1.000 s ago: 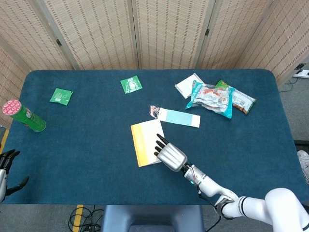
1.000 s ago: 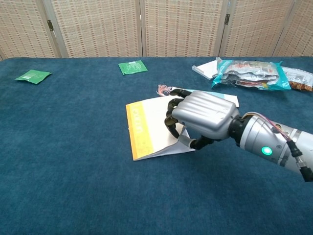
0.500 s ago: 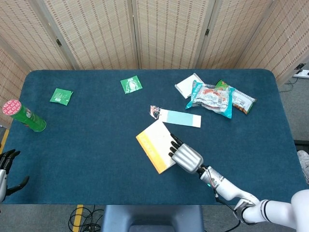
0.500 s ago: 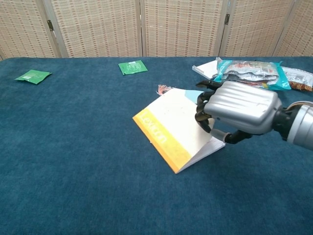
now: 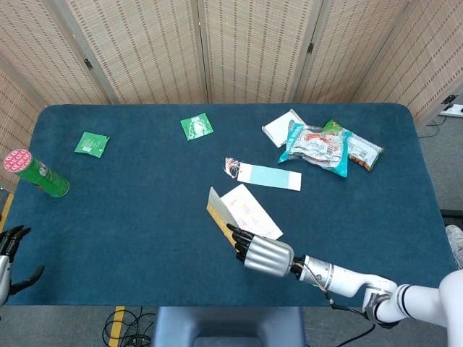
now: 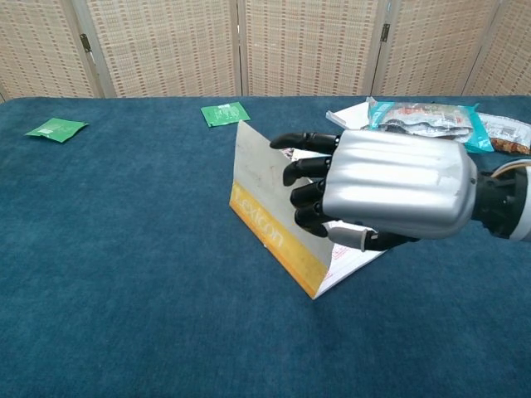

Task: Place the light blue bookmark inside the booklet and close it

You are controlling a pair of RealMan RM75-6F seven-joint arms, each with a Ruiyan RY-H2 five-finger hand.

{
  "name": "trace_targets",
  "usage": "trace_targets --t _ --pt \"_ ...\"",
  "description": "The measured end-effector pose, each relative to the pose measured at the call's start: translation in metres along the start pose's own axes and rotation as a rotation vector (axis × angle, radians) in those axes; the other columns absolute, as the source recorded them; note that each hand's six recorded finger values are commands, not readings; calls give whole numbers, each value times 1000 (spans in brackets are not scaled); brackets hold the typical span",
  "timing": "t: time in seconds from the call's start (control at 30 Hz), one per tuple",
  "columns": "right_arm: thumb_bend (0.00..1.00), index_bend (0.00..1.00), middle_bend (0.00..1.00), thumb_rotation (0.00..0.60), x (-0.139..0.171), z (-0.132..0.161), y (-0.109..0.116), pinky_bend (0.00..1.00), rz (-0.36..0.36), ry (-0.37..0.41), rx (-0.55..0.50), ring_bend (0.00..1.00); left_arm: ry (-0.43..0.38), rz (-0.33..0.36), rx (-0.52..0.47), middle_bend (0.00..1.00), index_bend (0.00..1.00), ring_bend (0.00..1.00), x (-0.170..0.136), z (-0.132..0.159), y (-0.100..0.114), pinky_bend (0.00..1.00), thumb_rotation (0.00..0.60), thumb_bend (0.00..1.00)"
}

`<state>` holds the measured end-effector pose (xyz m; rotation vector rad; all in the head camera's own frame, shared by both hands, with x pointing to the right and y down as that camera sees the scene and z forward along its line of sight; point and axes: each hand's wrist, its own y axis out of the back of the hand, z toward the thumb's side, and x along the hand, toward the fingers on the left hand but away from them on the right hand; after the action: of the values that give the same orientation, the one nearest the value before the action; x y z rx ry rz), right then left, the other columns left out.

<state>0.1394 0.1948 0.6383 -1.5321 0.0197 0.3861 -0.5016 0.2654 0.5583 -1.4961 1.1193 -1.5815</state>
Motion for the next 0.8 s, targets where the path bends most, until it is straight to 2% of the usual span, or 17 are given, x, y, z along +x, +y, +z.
trace_targets --t 0.23,0.43,0.5,0.53,0.73,0.8 --pt "408 790 449 600 -23 23 -3 84 -27 93 -28 256 7 3 5 163 190 152 -2 -2 2 202 600 269" --pt "374 779 387 600 -45 44 -5 84 -42 168 -49 219 16 1 11 163 190 152 -3 -5 3 202 600 269" --pt "348 696 357 600 -51 49 -5 84 -51 183 -60 195 19 0 12 163 190 152 -4 -6 3 202 600 269" --pt "332 618 331 600 -54 51 -4 84 -54 186 -65 174 20 -1 12 163 190 152 -4 -7 3 202 600 268" --pt "177 81 120 600 -66 52 -5 49 -53 153 -99 22 23 -1 16 163 191 152 -3 -8 4 202 600 269" --pt "118 1 55 600 -69 51 -6 36 -35 130 -116 0 21 1 15 163 191 152 -3 -8 5 202 600 269"
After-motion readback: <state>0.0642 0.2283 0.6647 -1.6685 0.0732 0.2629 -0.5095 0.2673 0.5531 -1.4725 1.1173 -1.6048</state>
